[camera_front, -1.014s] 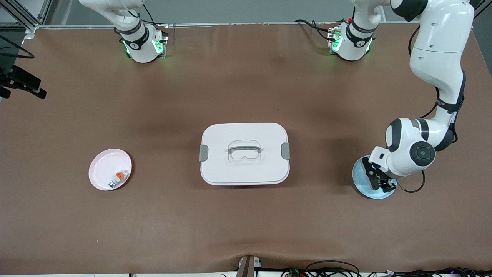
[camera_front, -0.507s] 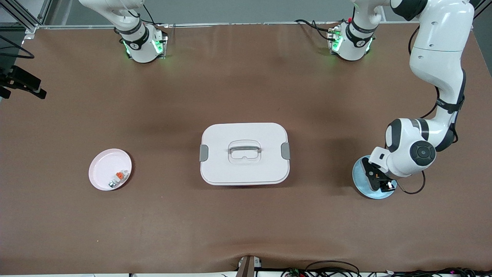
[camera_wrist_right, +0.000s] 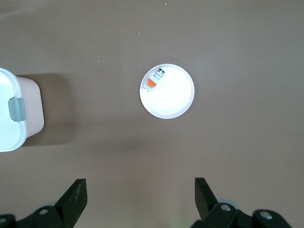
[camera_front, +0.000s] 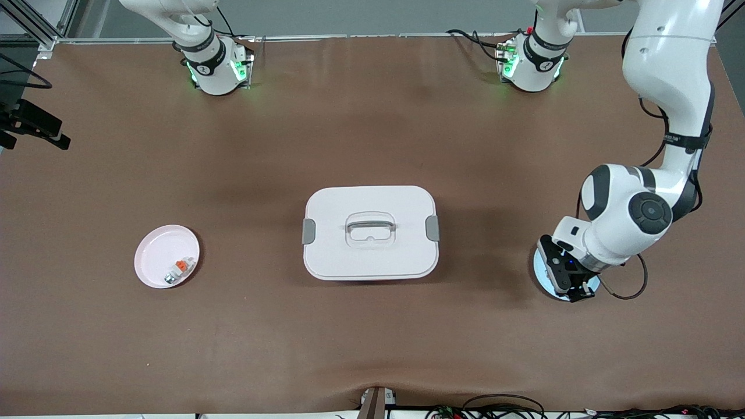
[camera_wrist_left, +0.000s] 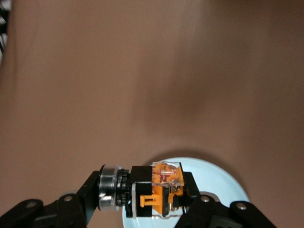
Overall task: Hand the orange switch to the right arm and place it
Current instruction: 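Lift the switch with the left gripper and carry it above the box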
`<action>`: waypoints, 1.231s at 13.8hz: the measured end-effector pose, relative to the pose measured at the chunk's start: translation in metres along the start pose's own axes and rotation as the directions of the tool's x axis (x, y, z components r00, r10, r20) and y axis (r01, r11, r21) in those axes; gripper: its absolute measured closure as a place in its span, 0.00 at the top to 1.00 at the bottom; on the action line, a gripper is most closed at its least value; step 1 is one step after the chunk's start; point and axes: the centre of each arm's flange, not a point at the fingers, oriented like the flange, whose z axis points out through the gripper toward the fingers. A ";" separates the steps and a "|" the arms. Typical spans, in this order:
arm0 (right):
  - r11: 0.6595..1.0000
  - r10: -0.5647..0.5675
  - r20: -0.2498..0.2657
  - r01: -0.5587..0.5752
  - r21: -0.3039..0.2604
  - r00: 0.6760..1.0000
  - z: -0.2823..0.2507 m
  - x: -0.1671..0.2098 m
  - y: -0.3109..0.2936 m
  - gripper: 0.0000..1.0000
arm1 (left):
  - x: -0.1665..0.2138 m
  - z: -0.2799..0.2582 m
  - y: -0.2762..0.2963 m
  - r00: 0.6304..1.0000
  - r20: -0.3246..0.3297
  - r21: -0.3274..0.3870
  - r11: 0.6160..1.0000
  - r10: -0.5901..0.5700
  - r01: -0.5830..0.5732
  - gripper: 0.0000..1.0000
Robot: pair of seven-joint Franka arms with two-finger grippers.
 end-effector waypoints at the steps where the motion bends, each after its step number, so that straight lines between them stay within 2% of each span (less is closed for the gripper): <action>1: 1.000 0.000 0.000 0.000 0.000 1.000 0.000 0.000 0.000 1.00 | 0.009 -0.015 0.001 1.000 -0.024 -0.011 1.000 -0.009 0.008 0.72; 4: 1.000 0.000 0.000 0.000 0.000 1.000 0.000 0.000 0.000 1.00 | 0.045 -0.060 0.009 0.998 -0.054 -0.059 0.998 -0.033 0.030 0.72; 7: 1.000 0.000 0.000 0.000 0.000 1.000 0.000 0.000 0.000 1.00 | 0.092 -0.103 0.023 0.991 -0.080 -0.134 0.986 -0.108 0.097 0.72; 11: 1.000 0.012 -0.001 -0.012 -0.001 1.000 0.000 0.000 0.007 1.00 | 0.170 -0.159 0.046 0.968 -0.161 -0.149 0.974 -0.193 0.170 0.72; 14: 1.000 0.013 -0.003 -0.013 0.000 1.000 0.000 0.000 0.007 1.00 | 0.233 -0.194 0.087 0.949 -0.214 -0.183 0.963 -0.233 0.195 0.72; 17: 1.000 0.009 -0.003 -0.009 0.001 1.000 0.000 0.000 0.005 1.00 | 0.260 -0.221 0.112 0.940 -0.240 -0.184 0.962 -0.242 0.200 0.72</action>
